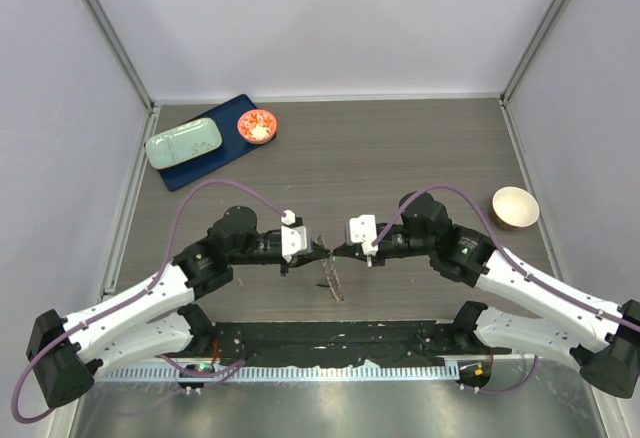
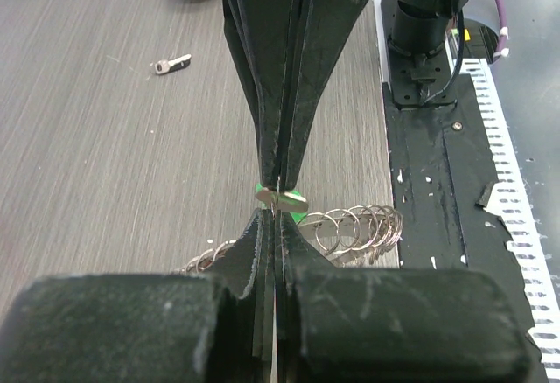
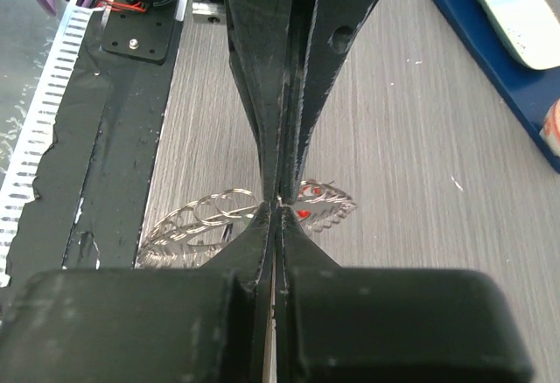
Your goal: Put the keys on the keyring
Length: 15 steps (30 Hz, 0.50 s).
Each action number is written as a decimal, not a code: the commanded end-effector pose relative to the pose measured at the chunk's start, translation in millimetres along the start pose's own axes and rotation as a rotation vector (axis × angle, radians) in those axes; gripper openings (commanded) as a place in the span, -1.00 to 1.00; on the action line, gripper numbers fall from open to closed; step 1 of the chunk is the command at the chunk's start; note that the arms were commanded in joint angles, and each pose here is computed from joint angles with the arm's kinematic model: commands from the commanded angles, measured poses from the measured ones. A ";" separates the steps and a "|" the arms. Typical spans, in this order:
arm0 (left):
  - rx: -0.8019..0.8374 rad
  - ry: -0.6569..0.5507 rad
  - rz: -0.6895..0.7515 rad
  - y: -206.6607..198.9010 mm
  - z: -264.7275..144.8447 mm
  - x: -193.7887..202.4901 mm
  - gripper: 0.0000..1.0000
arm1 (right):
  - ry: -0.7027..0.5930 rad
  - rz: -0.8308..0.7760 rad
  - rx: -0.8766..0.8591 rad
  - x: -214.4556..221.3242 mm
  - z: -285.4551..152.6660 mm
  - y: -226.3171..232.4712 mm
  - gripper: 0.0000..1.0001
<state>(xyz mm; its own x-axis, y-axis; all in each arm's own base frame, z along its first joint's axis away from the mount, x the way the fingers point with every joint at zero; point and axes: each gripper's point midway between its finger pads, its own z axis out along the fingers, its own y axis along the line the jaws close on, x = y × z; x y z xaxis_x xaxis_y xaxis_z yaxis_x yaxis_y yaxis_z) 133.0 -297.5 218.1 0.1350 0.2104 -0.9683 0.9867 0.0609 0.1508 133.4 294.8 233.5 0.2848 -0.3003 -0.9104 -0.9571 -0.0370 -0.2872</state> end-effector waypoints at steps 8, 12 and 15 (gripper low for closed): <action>-0.037 -0.200 0.079 11.0 -7.2 -56.3 -1.00 | 0.021 0.002 -0.018 3.6 3.7 3.0 -0.98; -0.038 -0.198 0.075 11.3 -6.7 -55.8 -1.00 | 0.025 0.002 -0.011 4.6 2.9 2.5 -0.99; -0.052 -0.197 0.078 13.3 -7.5 -55.2 -1.00 | 0.029 0.001 -0.003 4.7 1.6 1.8 -0.98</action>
<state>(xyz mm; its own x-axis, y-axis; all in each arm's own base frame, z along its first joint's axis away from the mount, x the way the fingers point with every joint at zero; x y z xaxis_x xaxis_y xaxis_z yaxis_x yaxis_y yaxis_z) 136.7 -299.7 243.1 0.1564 0.1169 -0.9807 0.9822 0.0861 0.1669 131.4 293.5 219.4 0.2578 -0.3445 -0.9027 -0.9653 -0.0509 -0.2563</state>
